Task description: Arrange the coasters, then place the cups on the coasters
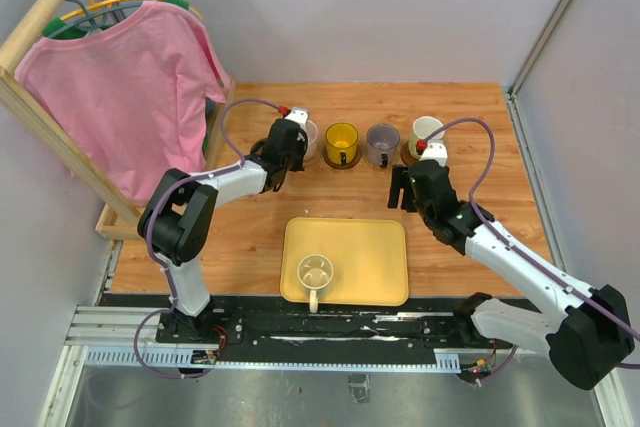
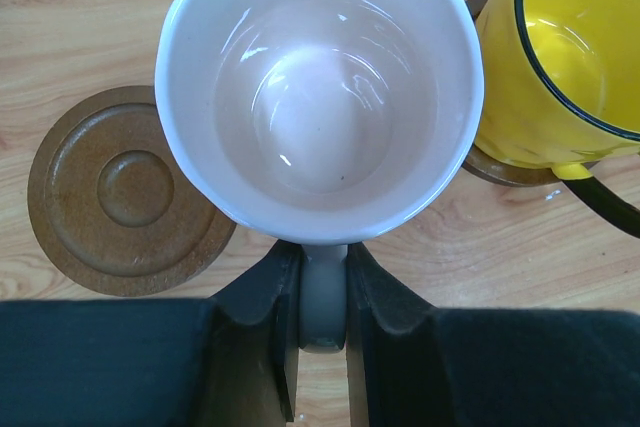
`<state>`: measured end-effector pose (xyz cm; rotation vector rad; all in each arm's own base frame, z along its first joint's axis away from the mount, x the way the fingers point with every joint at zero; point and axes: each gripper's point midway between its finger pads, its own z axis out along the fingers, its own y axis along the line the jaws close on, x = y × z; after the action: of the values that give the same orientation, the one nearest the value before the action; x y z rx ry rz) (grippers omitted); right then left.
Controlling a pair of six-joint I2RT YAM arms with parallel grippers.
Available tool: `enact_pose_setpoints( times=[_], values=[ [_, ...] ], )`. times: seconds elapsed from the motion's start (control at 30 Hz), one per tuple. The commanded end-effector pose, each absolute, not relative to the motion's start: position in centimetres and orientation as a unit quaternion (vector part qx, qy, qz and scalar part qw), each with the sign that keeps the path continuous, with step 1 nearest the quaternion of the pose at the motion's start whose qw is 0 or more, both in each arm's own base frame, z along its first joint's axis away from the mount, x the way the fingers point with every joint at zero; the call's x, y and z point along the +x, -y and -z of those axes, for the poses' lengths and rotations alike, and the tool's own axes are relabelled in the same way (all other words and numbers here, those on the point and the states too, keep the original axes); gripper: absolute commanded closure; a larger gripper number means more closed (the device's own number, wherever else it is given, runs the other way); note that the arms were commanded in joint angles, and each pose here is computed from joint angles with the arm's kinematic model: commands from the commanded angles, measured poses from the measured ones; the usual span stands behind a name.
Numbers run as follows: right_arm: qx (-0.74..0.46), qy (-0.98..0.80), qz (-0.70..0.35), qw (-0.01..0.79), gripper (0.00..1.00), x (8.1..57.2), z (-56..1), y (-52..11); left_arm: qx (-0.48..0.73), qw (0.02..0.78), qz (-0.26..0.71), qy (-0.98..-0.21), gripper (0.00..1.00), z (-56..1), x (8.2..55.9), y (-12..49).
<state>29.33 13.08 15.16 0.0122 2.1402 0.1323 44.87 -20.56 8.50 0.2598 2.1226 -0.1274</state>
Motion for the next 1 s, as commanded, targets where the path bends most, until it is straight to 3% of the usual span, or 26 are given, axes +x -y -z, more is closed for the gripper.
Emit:
enact_pose_setpoints(
  times=[0.0, 0.97],
  values=[
    [0.018, -0.875, -0.054, 0.48, 0.26, 29.9, -15.7, -12.9, 0.082, 0.542, 0.072, -0.833, 0.99, -12.6, 47.6, 21.4],
    [0.009, -0.879, -0.064, 0.472, 0.26, 30.4, -15.4, -13.8, 0.079, 0.527, 0.058, -0.844, 0.99, -11.3, 47.8, 21.2]
  ],
)
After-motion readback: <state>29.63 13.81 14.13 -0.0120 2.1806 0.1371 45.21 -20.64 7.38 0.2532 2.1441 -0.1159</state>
